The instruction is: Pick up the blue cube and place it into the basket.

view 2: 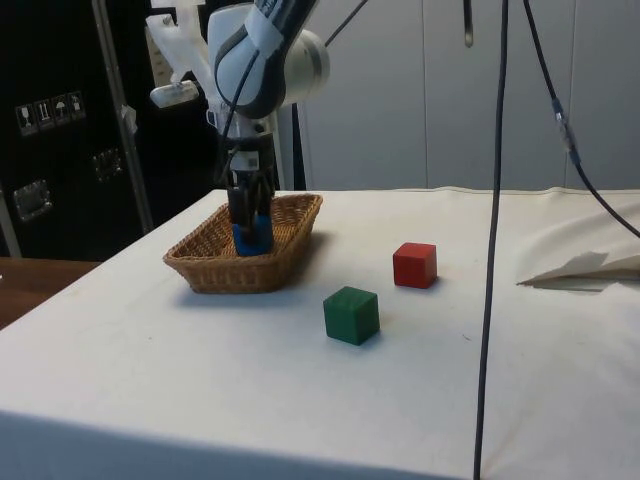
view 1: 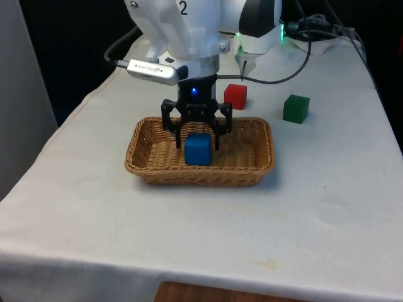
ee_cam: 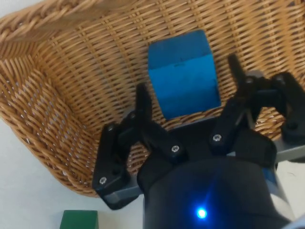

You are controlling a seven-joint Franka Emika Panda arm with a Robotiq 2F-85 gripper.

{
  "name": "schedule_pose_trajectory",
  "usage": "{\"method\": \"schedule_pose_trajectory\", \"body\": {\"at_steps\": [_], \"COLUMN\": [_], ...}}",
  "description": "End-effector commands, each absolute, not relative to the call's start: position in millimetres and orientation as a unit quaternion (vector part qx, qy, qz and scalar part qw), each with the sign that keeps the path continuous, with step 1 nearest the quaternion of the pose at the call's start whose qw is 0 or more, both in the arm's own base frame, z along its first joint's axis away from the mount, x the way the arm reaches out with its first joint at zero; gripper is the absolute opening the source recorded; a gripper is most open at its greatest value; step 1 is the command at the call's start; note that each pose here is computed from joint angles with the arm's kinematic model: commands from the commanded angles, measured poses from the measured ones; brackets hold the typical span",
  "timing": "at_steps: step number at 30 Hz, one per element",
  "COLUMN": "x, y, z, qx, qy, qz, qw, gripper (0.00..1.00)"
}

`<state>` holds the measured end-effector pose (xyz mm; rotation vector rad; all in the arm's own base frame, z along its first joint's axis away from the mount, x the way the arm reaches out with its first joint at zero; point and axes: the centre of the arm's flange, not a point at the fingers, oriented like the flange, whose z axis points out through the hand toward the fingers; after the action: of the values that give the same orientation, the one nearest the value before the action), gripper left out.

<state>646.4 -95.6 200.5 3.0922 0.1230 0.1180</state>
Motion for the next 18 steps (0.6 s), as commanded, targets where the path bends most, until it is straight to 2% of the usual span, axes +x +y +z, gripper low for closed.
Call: {"method": "schedule_pose_trajectory", "body": {"at_steps": [1, 3, 4, 5, 6, 13, 14, 18], "x": [646.9, 646.4, 646.9, 646.9, 646.9, 648.3, 648.5, 651.0], "y": [-95.6, -95.6, -95.6, -94.9, -94.9, -95.6, -96.1, -96.6], "z": [200.1, 200.5, 200.1, 200.0, 200.0, 210.2, 204.1, 227.8], "qx": [0.998, 0.998, 0.998, 0.998, 0.998, 0.998, 0.998, 0.998], "qy": [0.039, 0.040, 0.039, 0.039, 0.039, 0.039, 0.040, 0.038], "qz": [0.039, 0.038, 0.039, 0.038, 0.038, 0.040, 0.042, 0.041], "qw": [0.023, 0.022, 0.023, 0.022, 0.022, 0.023, 0.023, 0.021], "gripper": [0.72, 0.92, 0.92, 0.98, 1.00, 1.00, 1.00, 1.00]}}
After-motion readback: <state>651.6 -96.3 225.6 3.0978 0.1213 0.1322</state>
